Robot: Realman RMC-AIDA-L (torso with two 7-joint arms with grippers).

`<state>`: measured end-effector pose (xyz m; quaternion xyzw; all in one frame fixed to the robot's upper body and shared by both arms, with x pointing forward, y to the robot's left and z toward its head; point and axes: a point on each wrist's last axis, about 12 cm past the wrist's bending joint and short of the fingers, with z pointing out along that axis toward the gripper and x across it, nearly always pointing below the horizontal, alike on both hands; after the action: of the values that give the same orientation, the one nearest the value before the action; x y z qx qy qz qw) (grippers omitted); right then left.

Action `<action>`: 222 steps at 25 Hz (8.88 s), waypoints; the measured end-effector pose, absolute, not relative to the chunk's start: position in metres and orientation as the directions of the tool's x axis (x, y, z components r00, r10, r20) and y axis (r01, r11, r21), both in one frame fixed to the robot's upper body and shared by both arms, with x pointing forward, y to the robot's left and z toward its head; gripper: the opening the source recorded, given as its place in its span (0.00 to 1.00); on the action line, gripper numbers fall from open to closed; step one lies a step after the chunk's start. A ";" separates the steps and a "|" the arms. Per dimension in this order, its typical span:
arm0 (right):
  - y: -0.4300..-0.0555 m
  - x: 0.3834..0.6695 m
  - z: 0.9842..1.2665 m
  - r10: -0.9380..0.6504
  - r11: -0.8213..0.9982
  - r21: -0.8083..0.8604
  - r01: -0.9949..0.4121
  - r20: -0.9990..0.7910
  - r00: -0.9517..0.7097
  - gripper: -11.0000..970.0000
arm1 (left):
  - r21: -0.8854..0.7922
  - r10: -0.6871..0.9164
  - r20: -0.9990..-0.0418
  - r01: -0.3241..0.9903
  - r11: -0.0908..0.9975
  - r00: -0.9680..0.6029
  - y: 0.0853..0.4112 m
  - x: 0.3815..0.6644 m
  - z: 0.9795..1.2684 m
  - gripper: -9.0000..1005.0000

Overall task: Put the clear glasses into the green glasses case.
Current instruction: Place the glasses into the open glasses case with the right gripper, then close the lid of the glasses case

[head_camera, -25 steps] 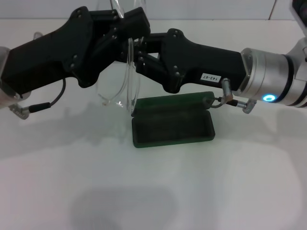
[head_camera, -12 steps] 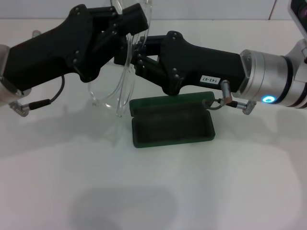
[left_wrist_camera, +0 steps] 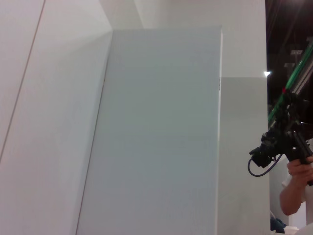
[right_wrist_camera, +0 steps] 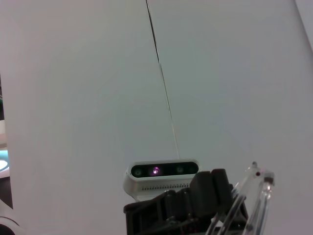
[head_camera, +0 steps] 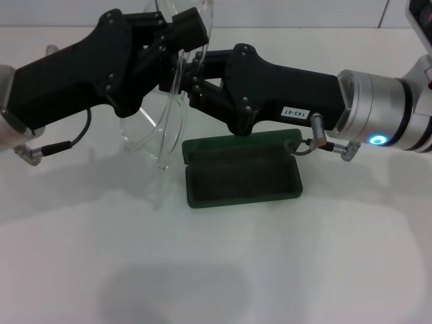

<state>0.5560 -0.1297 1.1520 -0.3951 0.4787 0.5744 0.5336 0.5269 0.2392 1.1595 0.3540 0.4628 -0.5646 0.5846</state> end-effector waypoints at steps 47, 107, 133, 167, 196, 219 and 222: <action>-0.092 0.566 1.277 -0.839 0.020 -0.113 -0.993 -0.542 0.044 0.12 | -0.187 -0.172 -0.975 0.933 0.309 -0.138 0.354 0.481 1.151 0.06; -0.034 0.562 1.181 -0.948 -0.249 -0.362 -0.899 -0.097 0.302 0.12 | -0.184 -0.022 -0.981 0.879 0.440 -0.194 0.392 0.438 1.121 0.06; -0.033 0.563 1.173 -0.944 -0.265 -0.382 -0.885 -0.083 0.319 0.12 | -0.172 -0.022 -0.983 0.878 0.446 -0.182 0.387 0.436 1.113 0.06; -0.030 0.561 1.171 -0.936 -0.282 -0.391 -0.876 -0.089 0.341 0.13 | -0.168 -0.030 -0.984 0.870 0.463 -0.174 0.390 0.434 1.112 0.06; -0.030 0.552 1.173 -0.930 -0.300 -0.393 -0.869 -0.083 0.359 0.21 | -0.173 -0.022 -0.983 0.877 0.449 -0.183 0.388 0.435 1.111 0.06; -0.070 0.522 1.191 -0.938 -0.163 -0.386 -0.908 -0.223 0.264 0.21 | -0.174 -0.037 -0.984 0.882 0.439 -0.175 0.383 0.439 1.113 0.06; -0.084 0.519 1.195 -0.937 -0.101 -0.395 -0.913 -0.271 0.221 0.20 | -0.173 -0.041 -0.984 0.883 0.436 -0.173 0.381 0.440 1.113 0.06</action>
<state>0.5186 -0.0842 1.1952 -0.7417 0.6235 -0.0240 0.2460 0.4403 0.3815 1.1129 0.3281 0.6418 -0.4175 0.5533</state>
